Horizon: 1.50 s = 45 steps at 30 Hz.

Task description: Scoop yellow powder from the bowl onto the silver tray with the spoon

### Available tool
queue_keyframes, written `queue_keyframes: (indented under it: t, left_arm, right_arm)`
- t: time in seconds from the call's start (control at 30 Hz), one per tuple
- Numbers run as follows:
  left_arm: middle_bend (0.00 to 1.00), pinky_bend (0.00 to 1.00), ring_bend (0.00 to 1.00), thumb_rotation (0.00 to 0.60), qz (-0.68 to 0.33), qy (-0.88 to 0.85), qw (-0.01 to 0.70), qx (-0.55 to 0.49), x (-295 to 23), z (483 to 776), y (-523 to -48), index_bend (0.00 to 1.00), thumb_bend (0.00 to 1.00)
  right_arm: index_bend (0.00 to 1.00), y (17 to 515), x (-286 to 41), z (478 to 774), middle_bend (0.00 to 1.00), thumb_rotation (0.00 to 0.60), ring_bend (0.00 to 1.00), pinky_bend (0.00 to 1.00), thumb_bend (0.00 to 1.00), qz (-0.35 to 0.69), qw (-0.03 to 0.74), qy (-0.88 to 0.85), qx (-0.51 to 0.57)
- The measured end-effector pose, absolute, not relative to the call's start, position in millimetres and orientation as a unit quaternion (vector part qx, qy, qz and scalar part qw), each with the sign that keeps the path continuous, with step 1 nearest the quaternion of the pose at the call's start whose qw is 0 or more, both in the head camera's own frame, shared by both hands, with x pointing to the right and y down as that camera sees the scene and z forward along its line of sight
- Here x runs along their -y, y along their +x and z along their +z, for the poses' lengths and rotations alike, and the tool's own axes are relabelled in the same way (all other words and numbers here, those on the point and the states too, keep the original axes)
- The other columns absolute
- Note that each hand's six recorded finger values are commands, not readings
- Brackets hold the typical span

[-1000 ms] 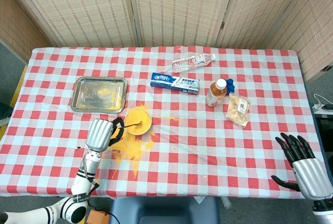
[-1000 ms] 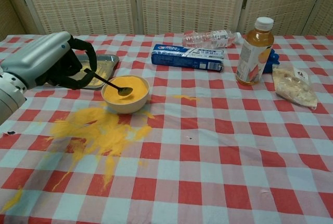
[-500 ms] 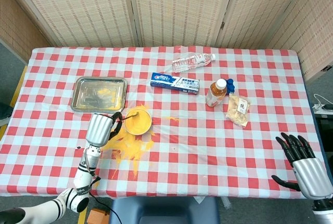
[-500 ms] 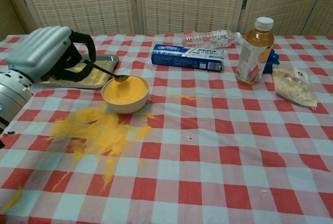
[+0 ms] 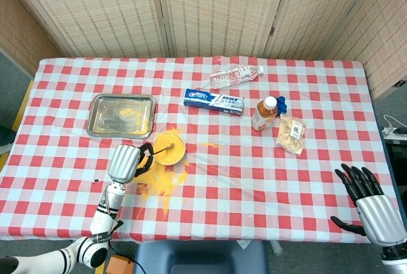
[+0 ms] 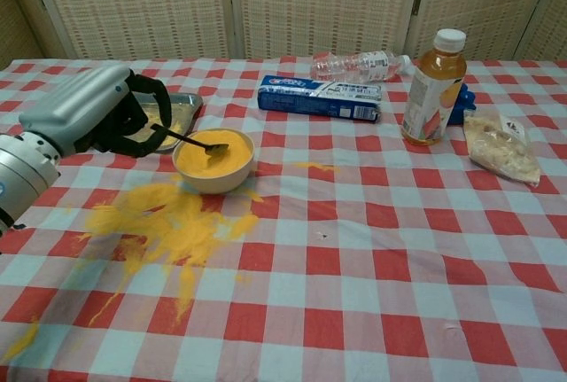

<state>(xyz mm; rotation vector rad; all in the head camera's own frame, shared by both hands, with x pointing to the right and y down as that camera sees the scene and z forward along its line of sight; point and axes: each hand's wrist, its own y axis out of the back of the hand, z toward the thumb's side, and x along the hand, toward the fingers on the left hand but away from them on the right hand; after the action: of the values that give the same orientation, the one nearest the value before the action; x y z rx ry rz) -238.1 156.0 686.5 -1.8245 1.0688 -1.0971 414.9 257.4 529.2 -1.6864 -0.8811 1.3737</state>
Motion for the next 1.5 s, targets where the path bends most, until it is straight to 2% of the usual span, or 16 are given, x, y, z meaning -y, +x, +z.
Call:
queue_keyframes:
  t: [0.3, 0.63, 1.07, 1.5]
  left_arm:
    - [1.00, 1.00, 1.00, 0.600, -0.433, -0.734, 0.336, -0.400, -166, 673, -238, 0.86, 0.65]
    - [1.00, 1.00, 1.00, 0.600, -0.375, -0.730, 0.366, -0.439, -163, 656, -232, 0.86, 0.65]
    - [1.00, 1.00, 1.00, 0.600, -0.403, -0.749, 0.317, -0.419, -169, 676, -238, 0.86, 0.65]
    - [1.00, 1.00, 1.00, 0.600, -0.425, -0.723, 0.341, -0.425, -151, 688, -251, 0.86, 0.65]
  right_arm:
    - [0.00, 414, -258, 529, 0.00, 0.527, 0.00, 0.00, 0.00, 0.539, 0.386, -0.664, 0.345]
    - [0.00, 414, -259, 529, 0.00, 0.527, 0.00, 0.00, 0.00, 0.538, 0.386, -0.665, 0.344]
    - [0.00, 415, -256, 531, 0.00, 0.529, 0.00, 0.00, 0.00, 0.542, 0.389, -0.660, 0.346]
    - [0.00, 416, -255, 533, 0.00, 0.528, 0.00, 0.00, 0.00, 0.546, 0.385, -0.659, 0.344]
